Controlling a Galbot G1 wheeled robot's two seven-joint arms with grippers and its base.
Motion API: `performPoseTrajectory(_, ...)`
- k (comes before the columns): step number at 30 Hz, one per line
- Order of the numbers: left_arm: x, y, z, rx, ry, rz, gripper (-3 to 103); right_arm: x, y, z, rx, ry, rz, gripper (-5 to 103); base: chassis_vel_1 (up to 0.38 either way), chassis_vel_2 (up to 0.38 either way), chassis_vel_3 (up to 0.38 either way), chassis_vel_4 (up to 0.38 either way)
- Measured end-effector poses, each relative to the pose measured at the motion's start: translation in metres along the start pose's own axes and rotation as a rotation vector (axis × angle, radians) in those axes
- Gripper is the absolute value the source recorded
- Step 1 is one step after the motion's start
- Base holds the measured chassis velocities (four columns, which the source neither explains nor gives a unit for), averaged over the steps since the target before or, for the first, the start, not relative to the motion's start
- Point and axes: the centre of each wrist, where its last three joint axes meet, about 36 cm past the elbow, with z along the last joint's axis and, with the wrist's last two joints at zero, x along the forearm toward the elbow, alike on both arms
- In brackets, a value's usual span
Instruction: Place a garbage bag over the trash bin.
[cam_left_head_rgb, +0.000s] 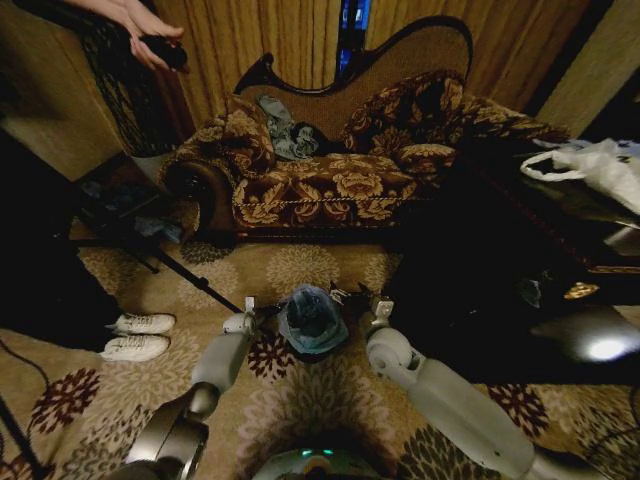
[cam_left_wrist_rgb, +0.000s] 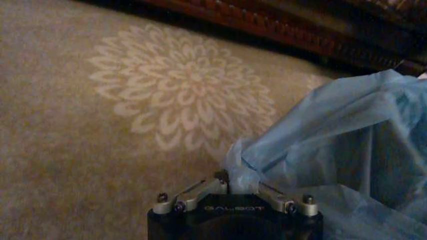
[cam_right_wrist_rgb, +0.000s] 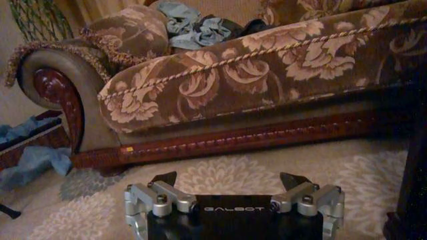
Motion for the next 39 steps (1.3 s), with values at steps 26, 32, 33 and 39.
performPoseTrajectory(26, 0.059, -0.003, 0.0, -0.104, -0.13, -0.001, 46, 0.004, 0.006, -0.001, -0.007, -0.012, -0.009, 100, 0.0, 0.0, 0.0, 0.0)
performPoseTrajectory(32, 0.104, -0.018, 0.002, -0.163, -0.176, 0.031, 74, 0.004, 0.008, 0.003, -0.021, 0.001, -0.01, 100, 0.0, 0.0, 0.0, 0.0)
performPoseTrajectory(33, 0.104, -0.018, 0.002, -0.163, -0.176, 0.031, 74, 0.004, 0.008, 0.003, -0.021, 0.001, -0.01, 100, 0.0, 0.0, 0.0, 0.0)
performPoseTrajectory(39, 0.149, -0.065, -0.028, -0.161, -0.236, 0.043, 96, -0.006, 0.004, 0.008, -0.031, 0.025, -0.002, 100, 0.0, 0.0, 0.0, 0.0)
